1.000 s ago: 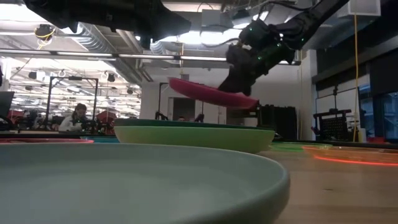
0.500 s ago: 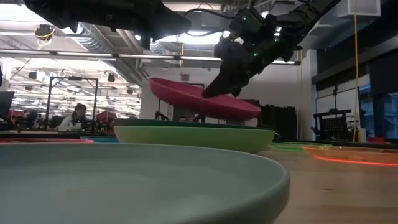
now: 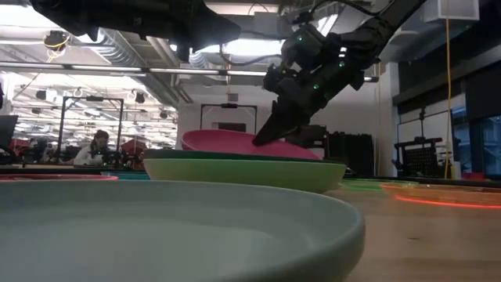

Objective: Stack plastic plates
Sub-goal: Stack the dark pink plate on top of the dark green plate, then stack the light blue plate on top of the dark pink plate

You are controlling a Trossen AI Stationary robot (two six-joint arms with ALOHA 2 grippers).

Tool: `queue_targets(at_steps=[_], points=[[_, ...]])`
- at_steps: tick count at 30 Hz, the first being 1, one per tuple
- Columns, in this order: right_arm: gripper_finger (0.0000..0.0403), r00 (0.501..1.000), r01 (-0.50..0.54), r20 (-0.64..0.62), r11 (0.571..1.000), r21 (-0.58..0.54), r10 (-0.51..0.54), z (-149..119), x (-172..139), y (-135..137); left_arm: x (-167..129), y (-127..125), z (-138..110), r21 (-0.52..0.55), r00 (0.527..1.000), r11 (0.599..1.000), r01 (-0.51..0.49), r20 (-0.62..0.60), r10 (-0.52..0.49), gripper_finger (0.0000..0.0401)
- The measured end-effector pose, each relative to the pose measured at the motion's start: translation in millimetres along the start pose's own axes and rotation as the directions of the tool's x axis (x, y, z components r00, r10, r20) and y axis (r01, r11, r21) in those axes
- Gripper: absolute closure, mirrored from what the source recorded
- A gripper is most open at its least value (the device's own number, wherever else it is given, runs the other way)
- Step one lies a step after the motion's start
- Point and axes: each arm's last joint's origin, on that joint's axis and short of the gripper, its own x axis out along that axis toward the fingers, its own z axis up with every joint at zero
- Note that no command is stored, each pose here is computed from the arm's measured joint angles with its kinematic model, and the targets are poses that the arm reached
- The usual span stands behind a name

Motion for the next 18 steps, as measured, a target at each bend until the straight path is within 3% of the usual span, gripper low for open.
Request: queue_targets(at_steps=[7,12,18], points=[[0.0389,1.000,0.016,-0.001,1.000,-0.026,-0.016,0.1,0.1,0.0,0.0,-0.2,-0.1,0.000,1.000,1.000,0.009,-0.001,-0.009,0.0335],[0.0328,1.000,0.010,0.011,0.989,-0.147,-0.008,1.3,1.8,9.3,-0.1,-1.8,-0.8,0.003,0.998,0.998,0.059,-0.008,-0.059,0.0335],[0.0254,0.998,0.040,0.045,0.985,-0.167,-0.033,6.4,-2.4,8.4,0.0,-1.4,-0.2,0.000,0.999,0.999,0.049,-0.002,-0.049,0.0335]])
